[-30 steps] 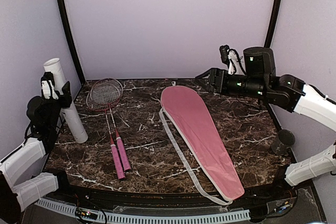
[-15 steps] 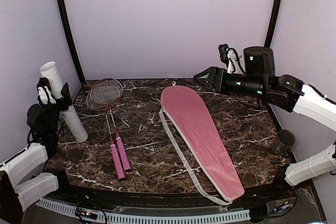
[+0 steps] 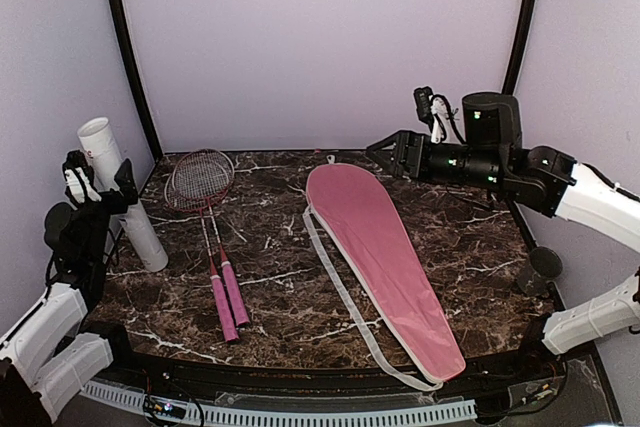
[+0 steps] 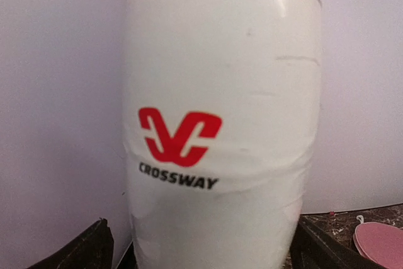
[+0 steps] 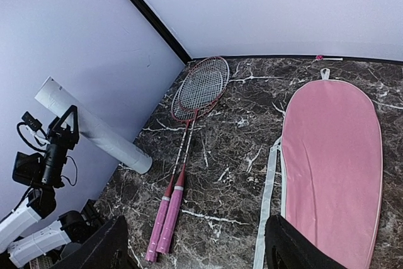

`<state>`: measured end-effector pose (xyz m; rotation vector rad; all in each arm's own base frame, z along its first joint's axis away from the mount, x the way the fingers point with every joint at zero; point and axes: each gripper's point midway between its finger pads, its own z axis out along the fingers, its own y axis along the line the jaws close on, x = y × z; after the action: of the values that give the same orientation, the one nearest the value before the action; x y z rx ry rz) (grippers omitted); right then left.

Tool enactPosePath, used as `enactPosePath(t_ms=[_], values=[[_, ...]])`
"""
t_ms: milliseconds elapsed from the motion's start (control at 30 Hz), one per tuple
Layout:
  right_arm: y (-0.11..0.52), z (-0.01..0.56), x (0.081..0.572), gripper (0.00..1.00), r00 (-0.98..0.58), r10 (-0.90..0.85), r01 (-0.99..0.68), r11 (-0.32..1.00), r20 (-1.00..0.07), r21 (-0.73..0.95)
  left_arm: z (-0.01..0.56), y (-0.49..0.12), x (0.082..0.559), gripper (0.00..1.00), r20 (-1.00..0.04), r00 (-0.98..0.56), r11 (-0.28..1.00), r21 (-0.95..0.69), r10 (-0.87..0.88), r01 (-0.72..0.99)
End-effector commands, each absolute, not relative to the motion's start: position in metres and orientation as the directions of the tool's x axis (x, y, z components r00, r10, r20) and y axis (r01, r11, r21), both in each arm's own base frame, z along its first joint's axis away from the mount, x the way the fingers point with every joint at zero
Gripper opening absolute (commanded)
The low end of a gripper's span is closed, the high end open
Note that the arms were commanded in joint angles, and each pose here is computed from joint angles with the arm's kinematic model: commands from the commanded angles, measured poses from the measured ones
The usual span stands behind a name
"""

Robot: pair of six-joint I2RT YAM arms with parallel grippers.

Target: Pack up the badminton gear

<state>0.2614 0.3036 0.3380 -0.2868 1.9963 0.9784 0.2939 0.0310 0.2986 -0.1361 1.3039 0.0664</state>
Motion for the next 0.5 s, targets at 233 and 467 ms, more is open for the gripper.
enactPosePath(t_ms=[233, 467], values=[[0.307, 0.307, 0.270, 0.75, -0.598, 0.128, -0.521, 0.688, -0.791, 0.505, 0.292, 0.014, 0.255, 0.99, -0.930, 0.168, 0.944, -0.330, -0.326, 0.002], [0.304, 0.246, 0.275, 0.72, -0.649, 0.023, -0.470, 0.774, -0.760, 0.425, 0.285, -0.015, 0.244, 0.98, -0.889, -0.065, 0.884, -0.458, -0.454, 0.092]])
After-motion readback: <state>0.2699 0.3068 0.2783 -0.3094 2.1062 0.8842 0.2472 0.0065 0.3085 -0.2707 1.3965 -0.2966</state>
